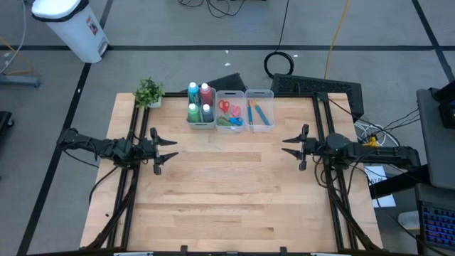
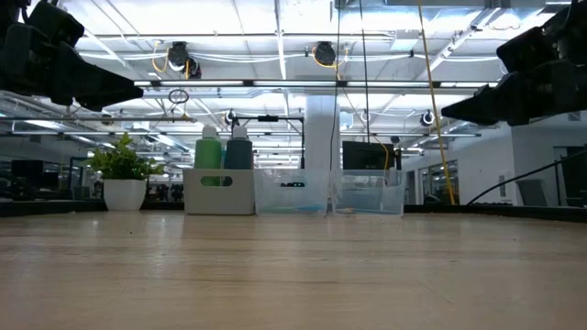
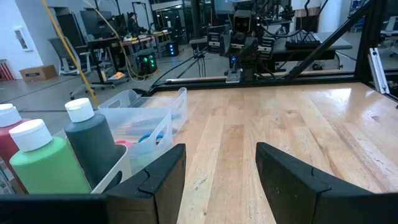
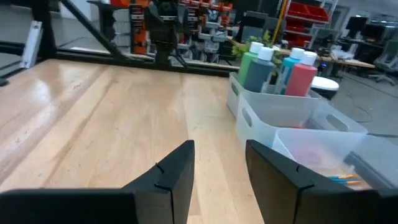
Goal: Pick & Place Paint Supplies
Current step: Return to Home Position
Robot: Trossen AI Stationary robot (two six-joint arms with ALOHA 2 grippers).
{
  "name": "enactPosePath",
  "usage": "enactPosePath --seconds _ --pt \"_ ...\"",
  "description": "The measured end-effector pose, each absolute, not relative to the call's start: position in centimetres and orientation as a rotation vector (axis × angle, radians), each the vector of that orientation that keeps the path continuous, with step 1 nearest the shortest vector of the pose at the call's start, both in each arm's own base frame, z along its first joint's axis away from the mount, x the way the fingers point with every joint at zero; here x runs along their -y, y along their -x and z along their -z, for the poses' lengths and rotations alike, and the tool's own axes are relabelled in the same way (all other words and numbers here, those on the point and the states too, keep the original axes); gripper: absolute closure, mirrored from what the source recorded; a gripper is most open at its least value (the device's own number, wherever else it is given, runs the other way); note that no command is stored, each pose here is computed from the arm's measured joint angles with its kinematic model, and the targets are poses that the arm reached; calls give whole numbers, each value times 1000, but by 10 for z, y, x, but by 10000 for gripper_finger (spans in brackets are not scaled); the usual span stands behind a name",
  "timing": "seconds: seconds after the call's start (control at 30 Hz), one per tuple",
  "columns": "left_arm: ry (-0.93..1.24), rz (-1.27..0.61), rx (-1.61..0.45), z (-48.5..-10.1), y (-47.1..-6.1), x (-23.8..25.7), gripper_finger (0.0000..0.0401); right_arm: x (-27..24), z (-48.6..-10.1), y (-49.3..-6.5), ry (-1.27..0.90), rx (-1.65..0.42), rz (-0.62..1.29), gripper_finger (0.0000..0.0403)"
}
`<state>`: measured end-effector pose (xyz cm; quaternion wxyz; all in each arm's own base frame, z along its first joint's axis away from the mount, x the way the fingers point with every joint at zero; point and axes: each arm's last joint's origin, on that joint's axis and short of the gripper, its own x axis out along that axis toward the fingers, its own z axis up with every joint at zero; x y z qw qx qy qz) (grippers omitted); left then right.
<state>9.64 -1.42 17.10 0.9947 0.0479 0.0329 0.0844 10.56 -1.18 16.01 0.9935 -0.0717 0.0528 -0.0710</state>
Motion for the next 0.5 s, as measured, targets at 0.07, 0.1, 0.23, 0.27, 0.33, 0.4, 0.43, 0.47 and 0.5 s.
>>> enactPosePath --seconds 0.07,0.1,0.23,0.27,0.33,0.4,0.43,0.47,0.5 --pt "-96 -169 -66 -171 -96 14 199 12 -160 -106 140 -106 139 266" --pt "-96 -170 -66 -171 -96 14 199 12 -160 -106 137 -106 139 266" --pt "-96 -169 -66 -171 -96 14 199 12 -160 -106 142 -106 140 266" --pt "-96 -169 -66 -171 -96 14 198 12 -160 -106 142 -107 140 266" --pt "-96 -169 -66 -171 -96 14 199 12 -160 -106 141 -107 140 265" --pt "-96 -169 -66 -171 -96 14 199 12 -160 -106 141 -107 140 266" --pt "-96 -170 -66 -171 -96 14 199 12 -160 -106 141 -107 140 266" --pt "-96 -169 -66 -171 -96 14 199 12 -160 -106 141 -107 140 266" --pt "-96 -170 -66 -171 -96 14 199 12 -160 -106 141 -107 140 266"
